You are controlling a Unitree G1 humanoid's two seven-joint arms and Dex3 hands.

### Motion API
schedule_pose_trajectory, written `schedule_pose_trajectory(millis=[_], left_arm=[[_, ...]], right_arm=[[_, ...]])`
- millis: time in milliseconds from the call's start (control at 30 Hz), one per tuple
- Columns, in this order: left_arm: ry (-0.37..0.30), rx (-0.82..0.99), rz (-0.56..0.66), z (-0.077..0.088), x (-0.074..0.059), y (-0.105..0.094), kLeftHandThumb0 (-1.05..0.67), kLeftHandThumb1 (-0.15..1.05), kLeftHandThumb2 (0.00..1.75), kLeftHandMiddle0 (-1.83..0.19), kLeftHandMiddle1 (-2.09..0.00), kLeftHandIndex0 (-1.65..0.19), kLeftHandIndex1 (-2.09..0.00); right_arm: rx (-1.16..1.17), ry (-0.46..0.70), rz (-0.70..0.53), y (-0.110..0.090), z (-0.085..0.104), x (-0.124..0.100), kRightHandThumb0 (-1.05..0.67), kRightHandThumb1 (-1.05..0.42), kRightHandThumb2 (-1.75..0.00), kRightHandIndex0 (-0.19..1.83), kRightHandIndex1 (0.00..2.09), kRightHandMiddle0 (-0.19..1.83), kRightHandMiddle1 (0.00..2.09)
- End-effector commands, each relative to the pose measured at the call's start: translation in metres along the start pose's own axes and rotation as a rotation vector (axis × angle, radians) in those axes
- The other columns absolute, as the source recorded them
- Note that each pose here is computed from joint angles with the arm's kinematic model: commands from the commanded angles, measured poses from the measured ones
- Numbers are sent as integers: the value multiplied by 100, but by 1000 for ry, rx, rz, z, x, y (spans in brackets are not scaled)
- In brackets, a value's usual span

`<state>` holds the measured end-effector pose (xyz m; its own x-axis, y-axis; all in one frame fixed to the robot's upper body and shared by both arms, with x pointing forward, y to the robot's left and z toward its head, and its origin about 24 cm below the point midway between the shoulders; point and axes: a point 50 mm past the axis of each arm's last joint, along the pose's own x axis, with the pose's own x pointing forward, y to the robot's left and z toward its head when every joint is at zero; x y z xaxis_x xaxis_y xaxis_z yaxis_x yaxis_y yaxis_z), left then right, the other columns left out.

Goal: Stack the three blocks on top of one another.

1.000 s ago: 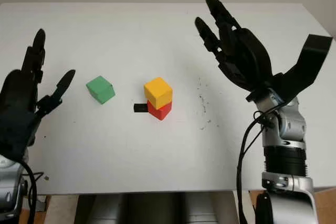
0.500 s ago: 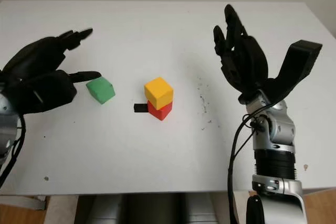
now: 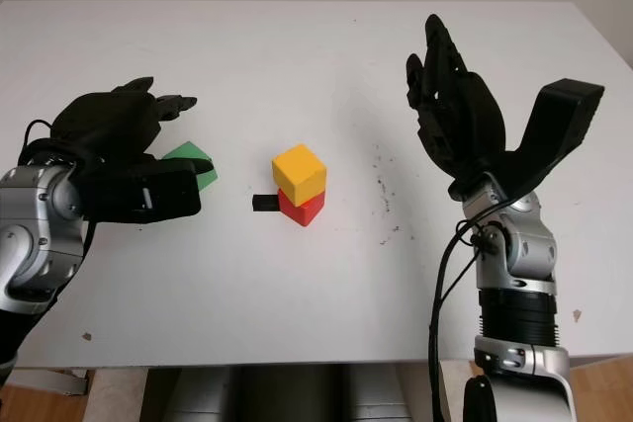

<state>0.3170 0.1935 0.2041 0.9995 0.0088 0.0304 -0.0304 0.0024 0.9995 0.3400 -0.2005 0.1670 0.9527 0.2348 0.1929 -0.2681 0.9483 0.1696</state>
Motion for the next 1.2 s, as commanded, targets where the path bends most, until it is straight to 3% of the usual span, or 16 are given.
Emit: schedule_pose_trajectory(millis=[0,33,67,133,200,433,833,1167], left_arm=[[15,24,-14,0,-1,-8,-94,105,41,-1,-5,-28,-13],[22,34,-18,0,-1,-10,-94,105,42,0,-5,-23,-28],[27,42,-17,0,-2,-12,-94,105,43,0,-5,-4,-67],[33,68,-10,1,-4,-15,-94,105,43,2,-5,14,-126],[44,98,-8,2,-5,-17,-95,105,44,2,-5,18,-138],[91,163,-1,2,-6,-25,-93,105,43,3,-5,19,-134],[145,201,-54,4,-13,-27,-94,105,40,6,-5,19,-100],[183,251,-19,7,-10,-36,-92,105,42,1,-7,16,-96]], right_arm=[[-2,-9,-2,2,2,-2,-70,-105,-64,-18,4,-14,4],[5,-7,-6,2,2,-2,-70,-105,-64,-18,4,-14,4],[9,-6,-9,3,2,-2,-70,-105,-63,-18,4,-14,4],[14,-5,-9,4,2,-1,-70,-105,-63,-18,4,-15,3],[16,-2,-8,4,2,-1,-70,-105,-63,-19,4,-15,3],[9,-5,14,5,2,0,-70,-105,-63,-19,4,-15,4],[-2,-4,6,6,4,-1,-70,-105,-65,-19,2,-16,4],[-17,-13,12,6,5,-1,-69,-105,-65,-19,0,-18,4]])
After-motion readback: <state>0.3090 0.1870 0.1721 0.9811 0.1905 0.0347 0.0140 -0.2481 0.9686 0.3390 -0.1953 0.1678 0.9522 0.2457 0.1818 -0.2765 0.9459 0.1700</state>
